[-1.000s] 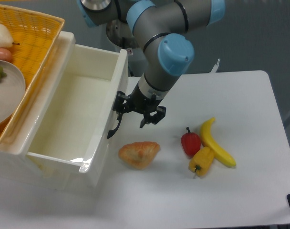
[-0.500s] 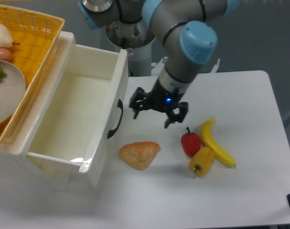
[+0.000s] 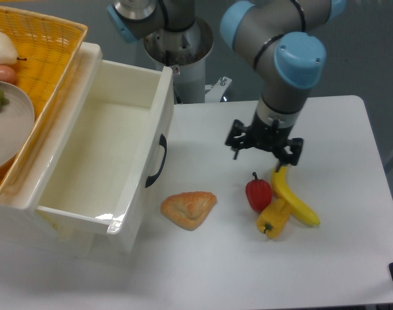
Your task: Slide open the top white drawer
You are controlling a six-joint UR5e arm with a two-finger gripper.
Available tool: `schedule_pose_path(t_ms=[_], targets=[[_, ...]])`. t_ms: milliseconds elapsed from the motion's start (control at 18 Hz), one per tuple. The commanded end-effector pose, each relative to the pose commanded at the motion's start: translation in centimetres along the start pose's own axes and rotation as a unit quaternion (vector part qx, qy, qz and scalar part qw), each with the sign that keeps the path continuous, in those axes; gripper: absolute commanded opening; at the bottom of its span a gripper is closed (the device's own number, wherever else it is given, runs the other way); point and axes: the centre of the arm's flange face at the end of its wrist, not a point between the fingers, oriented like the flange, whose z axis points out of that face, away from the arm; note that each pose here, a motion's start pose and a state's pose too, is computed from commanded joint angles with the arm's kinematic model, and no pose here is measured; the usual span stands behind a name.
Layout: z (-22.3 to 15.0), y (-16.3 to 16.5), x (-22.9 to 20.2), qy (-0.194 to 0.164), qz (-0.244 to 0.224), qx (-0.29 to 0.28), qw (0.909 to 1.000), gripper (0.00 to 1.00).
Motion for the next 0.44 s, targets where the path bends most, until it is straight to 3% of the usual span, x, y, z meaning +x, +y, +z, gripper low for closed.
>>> schedule_pose_path(t_ms=[111, 444], targets=[[0.2, 0.9, -0.7, 0.001, 0.051, -0.001, 0.9987, 1.0], [1.3, 1.2, -1.6, 0.001, 0.055, -0.004, 0.9985, 1.0]])
